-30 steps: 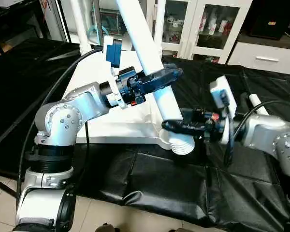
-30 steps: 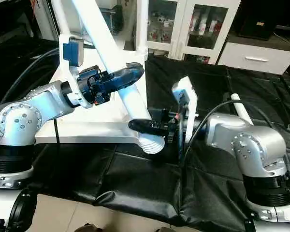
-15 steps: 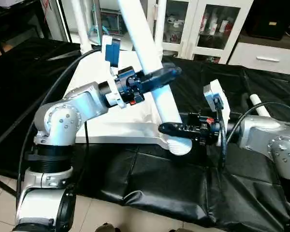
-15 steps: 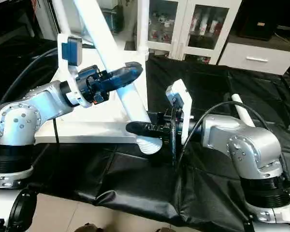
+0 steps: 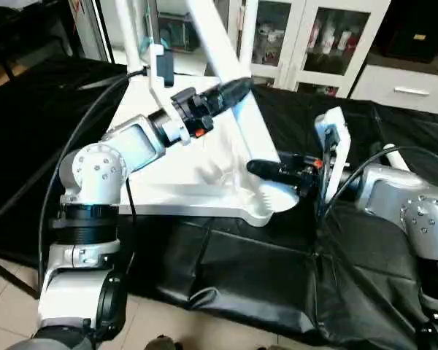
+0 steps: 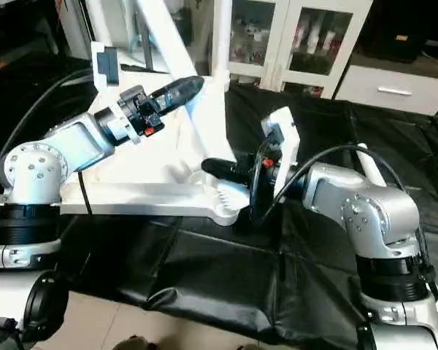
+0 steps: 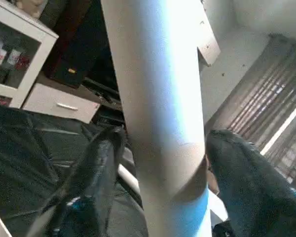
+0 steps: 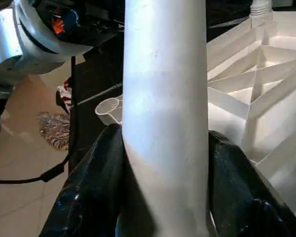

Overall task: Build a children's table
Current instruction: Pick table leg

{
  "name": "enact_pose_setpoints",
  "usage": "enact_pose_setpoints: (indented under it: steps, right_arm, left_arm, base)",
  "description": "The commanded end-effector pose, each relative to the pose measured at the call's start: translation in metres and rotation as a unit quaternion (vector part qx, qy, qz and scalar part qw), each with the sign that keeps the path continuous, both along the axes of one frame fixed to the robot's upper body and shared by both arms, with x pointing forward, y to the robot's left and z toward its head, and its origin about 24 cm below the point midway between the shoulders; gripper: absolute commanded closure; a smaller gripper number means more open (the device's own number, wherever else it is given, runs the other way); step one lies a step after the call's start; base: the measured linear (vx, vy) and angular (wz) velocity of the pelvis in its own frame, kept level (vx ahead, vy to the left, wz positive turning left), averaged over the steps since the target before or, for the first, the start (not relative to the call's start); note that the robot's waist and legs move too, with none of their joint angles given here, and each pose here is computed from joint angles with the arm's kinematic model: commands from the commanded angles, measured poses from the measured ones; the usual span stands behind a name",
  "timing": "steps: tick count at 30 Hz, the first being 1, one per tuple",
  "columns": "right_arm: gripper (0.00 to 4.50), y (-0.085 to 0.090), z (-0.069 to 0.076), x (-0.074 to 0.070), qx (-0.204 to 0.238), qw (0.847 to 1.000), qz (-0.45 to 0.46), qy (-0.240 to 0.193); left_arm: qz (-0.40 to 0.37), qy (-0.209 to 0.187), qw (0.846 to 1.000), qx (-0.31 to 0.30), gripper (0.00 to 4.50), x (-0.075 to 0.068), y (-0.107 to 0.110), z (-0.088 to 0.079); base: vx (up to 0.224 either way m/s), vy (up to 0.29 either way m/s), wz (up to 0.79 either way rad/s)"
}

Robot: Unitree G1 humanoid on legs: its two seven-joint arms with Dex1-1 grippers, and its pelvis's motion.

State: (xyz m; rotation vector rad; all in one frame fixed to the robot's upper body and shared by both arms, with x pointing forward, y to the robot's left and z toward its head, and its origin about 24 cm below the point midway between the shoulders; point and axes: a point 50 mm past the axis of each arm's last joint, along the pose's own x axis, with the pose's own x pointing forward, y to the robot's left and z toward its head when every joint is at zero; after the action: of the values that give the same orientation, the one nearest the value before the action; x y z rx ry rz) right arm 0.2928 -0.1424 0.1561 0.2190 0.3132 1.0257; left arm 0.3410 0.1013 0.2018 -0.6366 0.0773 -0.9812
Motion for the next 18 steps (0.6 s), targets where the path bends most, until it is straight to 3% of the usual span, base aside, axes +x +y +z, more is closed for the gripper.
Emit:
enact_pose_setpoints:
  steps: [1,2,4,5,8,9,11,13,16,18]
  right_arm:
    - [2.59,0.004,0.007,0.003,-0.030,0.999,-0.011,-0.044]
    - [2.59,0.006,0.006,0.003,-0.041,0.998,-0.013,-0.055]
    - [2.59,0.012,0.005,0.004,-0.059,0.995,-0.024,-0.077]
    - [2.59,0.017,0.003,0.007,-0.096,0.989,-0.040,-0.108]
    - [2.59,0.022,0.001,0.008,-0.124,0.982,-0.050,-0.135]
    - [2.59,0.028,-0.002,0.009,-0.157,0.970,-0.064,-0.172]
    - [2.60,0.037,-0.001,0.012,-0.167,0.958,-0.098,-0.213]
    - [2.60,0.039,-0.002,0.013,-0.174,0.952,-0.109,-0.226]
    - [2.61,0.043,-0.003,0.018,-0.204,0.921,-0.175,-0.283]
    - [2.61,0.043,-0.002,0.018,-0.210,0.915,-0.182,-0.294]
  left_arm:
    - [0.014,0.017,1.000,0.004,1.11,0.002,-0.004,0.001]
    - [0.017,0.023,1.000,0.004,0.86,0.002,-0.005,0.000]
    - [0.024,0.038,0.999,0.000,0.77,0.003,-0.010,-0.004]
    - [0.029,0.045,0.999,-0.006,0.74,0.003,-0.013,-0.005]
    - [0.035,0.048,0.998,-0.008,0.74,0.004,-0.015,-0.006]
    - [0.050,0.053,0.997,-0.008,0.74,0.006,-0.016,-0.007]
    - [0.076,0.062,0.995,-0.010,0.74,0.012,-0.016,-0.008]
    - [0.086,0.066,0.994,-0.012,0.74,0.014,-0.015,-0.008]
    - [0.131,0.089,0.987,-0.009,0.74,0.020,-0.011,-0.012]
    - [0.134,0.091,0.987,-0.008,0.74,0.021,-0.011,-0.013]
  base:
    - [0.000,0.000,0.00]
    - [0.000,0.000,0.00]
    - [0.000,0.000,0.00]
    - [0.000,0.000,0.00]
    - [0.000,0.000,0.00]
    - [0.000,0.000,0.00]
    - [0.000,0.000,0.00]
    - [0.000,0.000,0.00]
    - [0.000,0.000,0.00]
    - [0.000,0.000,0.00]
